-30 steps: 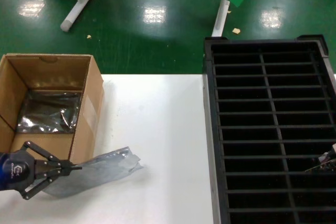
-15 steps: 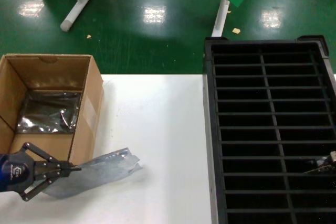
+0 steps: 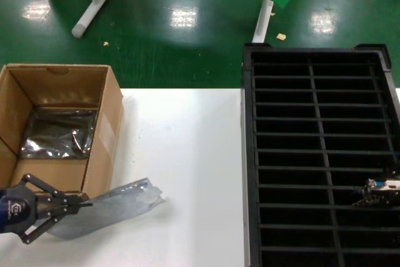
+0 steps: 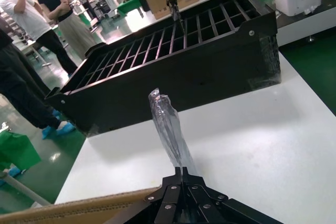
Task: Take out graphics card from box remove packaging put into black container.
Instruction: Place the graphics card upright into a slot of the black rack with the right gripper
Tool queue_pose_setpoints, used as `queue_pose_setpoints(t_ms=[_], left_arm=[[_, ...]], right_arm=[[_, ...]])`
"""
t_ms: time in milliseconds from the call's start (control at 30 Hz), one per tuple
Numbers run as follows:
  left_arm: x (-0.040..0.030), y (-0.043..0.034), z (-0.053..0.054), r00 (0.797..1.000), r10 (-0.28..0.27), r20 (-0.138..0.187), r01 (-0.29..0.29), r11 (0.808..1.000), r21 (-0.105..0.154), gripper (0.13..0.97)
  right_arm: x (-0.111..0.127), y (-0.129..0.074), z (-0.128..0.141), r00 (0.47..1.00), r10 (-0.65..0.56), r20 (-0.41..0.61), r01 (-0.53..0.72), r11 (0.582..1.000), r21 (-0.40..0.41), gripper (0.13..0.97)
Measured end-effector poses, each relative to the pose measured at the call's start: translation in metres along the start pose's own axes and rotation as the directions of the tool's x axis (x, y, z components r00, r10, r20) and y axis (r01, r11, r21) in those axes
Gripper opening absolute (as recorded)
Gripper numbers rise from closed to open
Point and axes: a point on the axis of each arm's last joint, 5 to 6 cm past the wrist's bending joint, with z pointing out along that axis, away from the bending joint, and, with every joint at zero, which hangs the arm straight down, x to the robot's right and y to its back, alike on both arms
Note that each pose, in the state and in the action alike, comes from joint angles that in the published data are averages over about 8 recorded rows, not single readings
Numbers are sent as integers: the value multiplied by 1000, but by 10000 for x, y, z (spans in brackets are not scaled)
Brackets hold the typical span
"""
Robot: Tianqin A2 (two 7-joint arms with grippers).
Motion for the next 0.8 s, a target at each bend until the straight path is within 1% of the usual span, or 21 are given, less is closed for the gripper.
queue_pose_setpoints(t_ms=[433,800], left_arm=[[102,39,-58,1000,-18,13,19,1000,-16,142],[176,59,-102,999,-31,16,32,999,-23,142]], right_arm=[[54,-116,94,999,-14,29,14,1000,-10,203],[145,-146,176,999,-20,42,21,1000,-15,203]])
